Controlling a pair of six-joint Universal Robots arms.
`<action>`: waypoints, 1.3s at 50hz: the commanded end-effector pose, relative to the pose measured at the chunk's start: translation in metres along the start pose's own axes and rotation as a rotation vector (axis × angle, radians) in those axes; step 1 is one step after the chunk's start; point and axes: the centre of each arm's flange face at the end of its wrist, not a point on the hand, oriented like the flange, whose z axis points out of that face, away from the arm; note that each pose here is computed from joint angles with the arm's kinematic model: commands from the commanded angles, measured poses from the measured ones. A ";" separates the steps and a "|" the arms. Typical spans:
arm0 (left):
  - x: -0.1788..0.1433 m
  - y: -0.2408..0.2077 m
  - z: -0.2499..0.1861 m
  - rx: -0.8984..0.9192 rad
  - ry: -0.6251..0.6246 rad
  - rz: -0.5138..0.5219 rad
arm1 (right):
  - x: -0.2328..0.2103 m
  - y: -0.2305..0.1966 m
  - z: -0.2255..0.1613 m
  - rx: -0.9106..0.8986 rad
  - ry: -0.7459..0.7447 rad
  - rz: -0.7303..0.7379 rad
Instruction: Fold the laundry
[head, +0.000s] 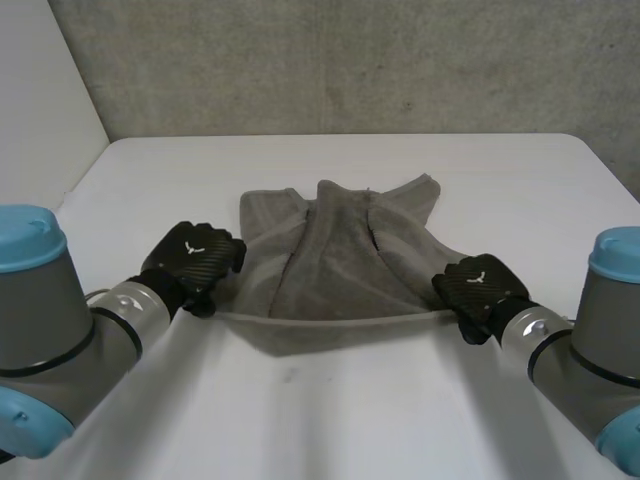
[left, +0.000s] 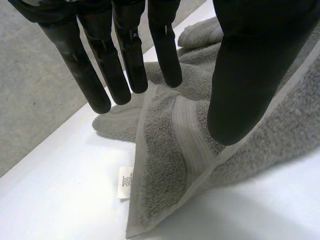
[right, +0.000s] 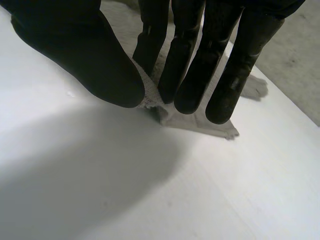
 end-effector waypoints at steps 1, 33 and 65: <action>-0.008 0.017 0.007 -0.004 0.089 -0.041 | 0.009 0.003 0.007 0.019 -0.008 0.129; 0.004 0.061 0.044 -0.010 0.131 -0.057 | 0.005 0.006 0.008 0.007 -0.022 0.156; -0.042 -0.083 -0.017 0.354 -0.116 0.084 | 0.065 -0.113 -0.051 0.238 0.124 0.061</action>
